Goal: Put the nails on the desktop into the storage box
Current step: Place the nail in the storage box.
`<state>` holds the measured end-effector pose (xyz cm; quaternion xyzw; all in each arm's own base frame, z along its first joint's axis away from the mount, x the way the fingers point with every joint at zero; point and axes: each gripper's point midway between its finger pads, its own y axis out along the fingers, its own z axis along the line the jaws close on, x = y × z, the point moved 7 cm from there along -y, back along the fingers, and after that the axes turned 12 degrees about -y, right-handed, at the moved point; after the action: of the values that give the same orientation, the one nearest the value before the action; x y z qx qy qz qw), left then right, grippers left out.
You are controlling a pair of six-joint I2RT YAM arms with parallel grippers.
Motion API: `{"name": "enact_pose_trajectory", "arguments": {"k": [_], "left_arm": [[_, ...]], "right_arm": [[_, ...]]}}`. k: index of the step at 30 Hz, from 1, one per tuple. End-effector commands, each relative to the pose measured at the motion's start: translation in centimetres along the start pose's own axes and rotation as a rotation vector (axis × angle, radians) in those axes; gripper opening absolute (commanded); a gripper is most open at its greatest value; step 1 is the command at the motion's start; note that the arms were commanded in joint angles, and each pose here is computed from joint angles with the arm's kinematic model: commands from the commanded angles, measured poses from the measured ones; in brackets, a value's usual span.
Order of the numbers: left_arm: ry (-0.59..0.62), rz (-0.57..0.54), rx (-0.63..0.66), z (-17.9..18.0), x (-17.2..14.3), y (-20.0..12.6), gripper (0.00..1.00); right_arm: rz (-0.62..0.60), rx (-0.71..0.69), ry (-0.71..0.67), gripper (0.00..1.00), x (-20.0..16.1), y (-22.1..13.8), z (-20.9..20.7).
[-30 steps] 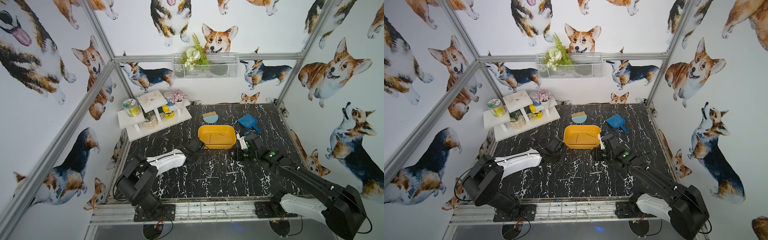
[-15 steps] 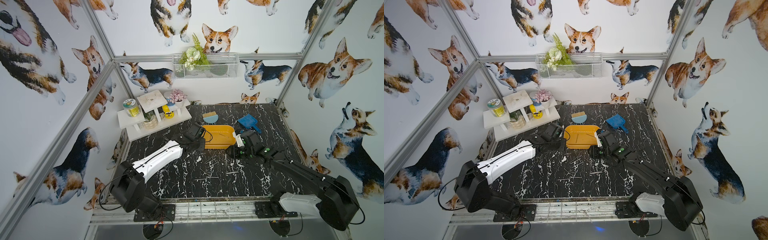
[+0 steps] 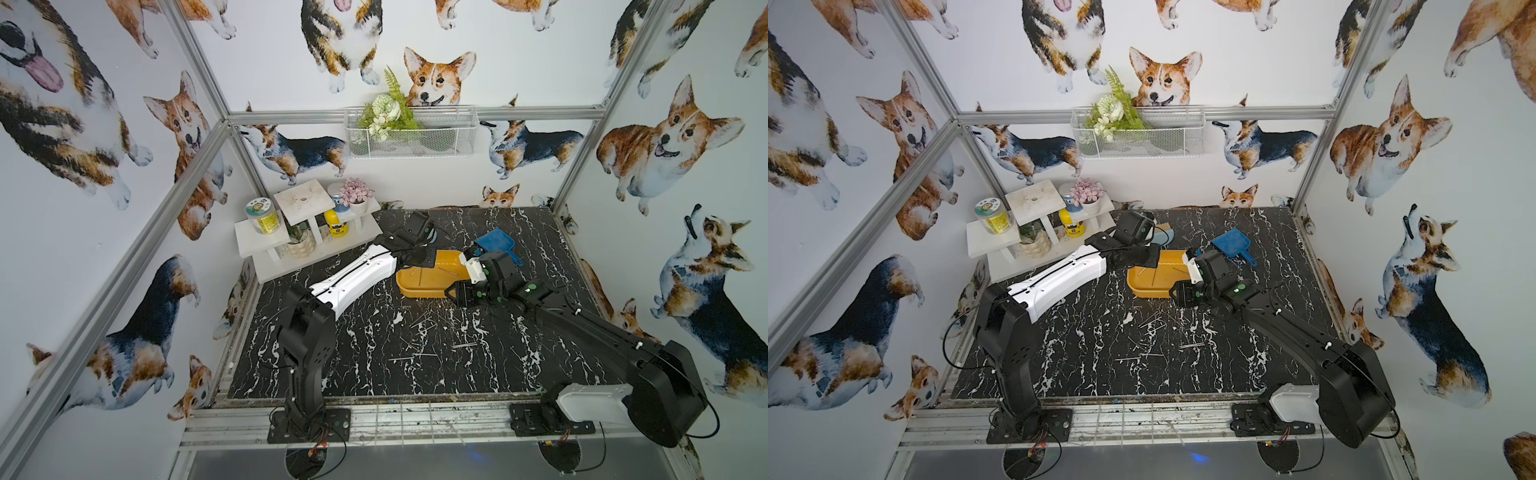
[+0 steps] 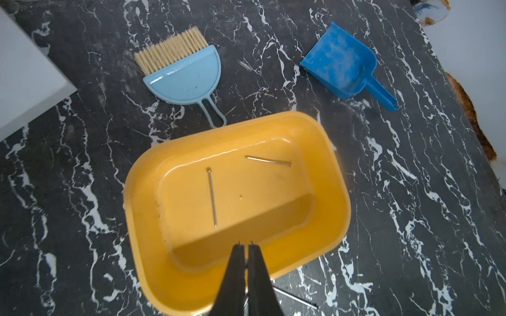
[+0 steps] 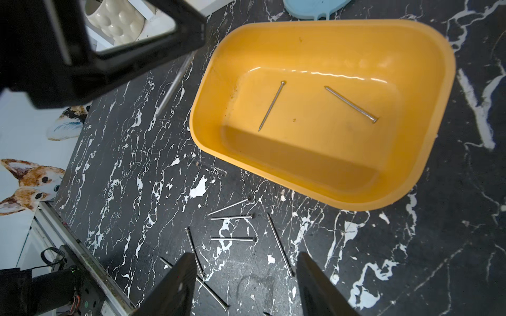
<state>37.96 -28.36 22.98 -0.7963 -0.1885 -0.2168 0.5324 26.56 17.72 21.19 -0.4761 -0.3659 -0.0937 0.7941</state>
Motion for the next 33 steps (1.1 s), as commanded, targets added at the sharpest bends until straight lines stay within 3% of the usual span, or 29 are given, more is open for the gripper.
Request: {"name": "enact_pose_trajectory", "arguments": {"k": [1, 9, 15, 19, 21, 33], "left_arm": [[0.016, 0.013, -0.019, -0.4, 0.3, 1.3, 0.0], [0.022, 0.021, -0.032, -0.3, 0.1, 3.9, 0.0], [0.013, -0.013, -0.034, -0.3, 1.1, 3.8, 0.51], [0.002, -0.041, -0.042, -0.5, 1.7, 2.8, 0.63], [-0.003, -0.054, -0.047, -0.6, 1.9, 2.1, 0.74], [-0.05, -0.094, -0.052, 0.3, 1.0, -2.9, 0.78]], "right_arm": [[-0.009, 0.021, -0.038, 0.62, 0.6, 0.0, 0.1], [-0.005, -0.009, -0.048, 0.66, 0.2, -0.3, -0.3], [0.035, -0.053, -0.043, 0.65, -0.4, -0.6, -0.8], [0.007, -0.066, -0.061, 0.66, -0.2, -1.6, -0.7], [-0.01, -0.077, -0.065, 0.66, 0.0, -2.1, -0.7], [0.006, -0.045, -0.075, 0.7, -1.1, -2.7, -0.3]]}}
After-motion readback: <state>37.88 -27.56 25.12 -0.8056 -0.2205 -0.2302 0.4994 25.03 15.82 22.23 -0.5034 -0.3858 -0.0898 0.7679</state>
